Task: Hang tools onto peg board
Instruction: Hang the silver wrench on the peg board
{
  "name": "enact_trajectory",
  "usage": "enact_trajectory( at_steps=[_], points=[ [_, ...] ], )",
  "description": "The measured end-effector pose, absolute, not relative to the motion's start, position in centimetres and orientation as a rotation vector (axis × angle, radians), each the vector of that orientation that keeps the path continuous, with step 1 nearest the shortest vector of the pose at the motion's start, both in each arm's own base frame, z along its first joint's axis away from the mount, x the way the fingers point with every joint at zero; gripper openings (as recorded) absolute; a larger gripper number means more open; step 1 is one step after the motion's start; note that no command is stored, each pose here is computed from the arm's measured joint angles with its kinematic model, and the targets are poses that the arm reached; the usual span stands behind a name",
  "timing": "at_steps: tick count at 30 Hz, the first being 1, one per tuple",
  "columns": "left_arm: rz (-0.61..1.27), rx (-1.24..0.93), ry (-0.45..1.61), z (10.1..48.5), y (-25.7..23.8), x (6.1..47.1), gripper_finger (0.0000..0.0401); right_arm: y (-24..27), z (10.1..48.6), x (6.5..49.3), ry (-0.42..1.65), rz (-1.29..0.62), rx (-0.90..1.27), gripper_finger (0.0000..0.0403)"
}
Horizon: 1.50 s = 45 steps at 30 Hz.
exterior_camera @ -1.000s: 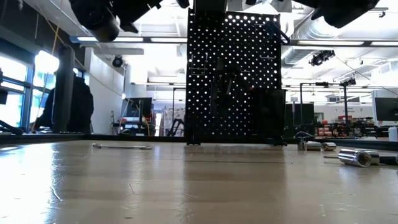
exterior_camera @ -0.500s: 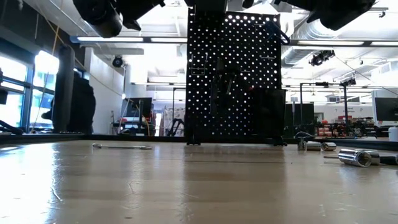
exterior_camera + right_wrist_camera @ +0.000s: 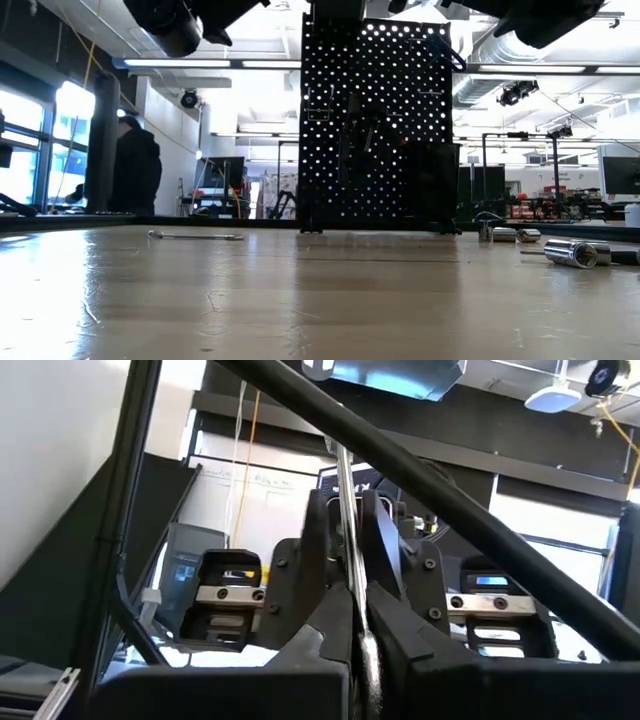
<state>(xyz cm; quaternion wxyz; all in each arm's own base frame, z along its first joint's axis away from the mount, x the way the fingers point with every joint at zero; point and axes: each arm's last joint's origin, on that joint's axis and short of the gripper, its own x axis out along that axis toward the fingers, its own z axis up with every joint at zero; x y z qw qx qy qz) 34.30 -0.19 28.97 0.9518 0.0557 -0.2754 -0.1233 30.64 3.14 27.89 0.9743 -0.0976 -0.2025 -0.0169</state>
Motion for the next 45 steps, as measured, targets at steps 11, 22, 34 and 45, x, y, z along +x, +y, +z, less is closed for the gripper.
enact_trajectory(
  at_steps=[11, 22, 34, 45],
  points=[
    [-0.259, 0.14, -0.556, 28.9, -0.1, 34.3, 0.0008, 3.2, 27.9, 30.6, -0.406, -0.033, -0.175, 0.0003],
    [-0.305, 0.125, -0.506, 29.0, -0.2, 34.2, 0.0004, 3.4, 27.3, 30.8, -0.343, -0.025, -0.177, 0.0044],
    [-0.248, 0.153, -0.341, 29.9, 1.1, 31.6, 0.0004, 5.5, 27.1, 29.9, -0.179, -0.235, -0.259, 0.0133],
    [-0.065, 0.102, 0.028, 27.2, 3.9, 31.4, 0.0003, 7.7, 29.7, 25.3, -0.014, -0.36, -0.29, 0.0154]
  ],
)
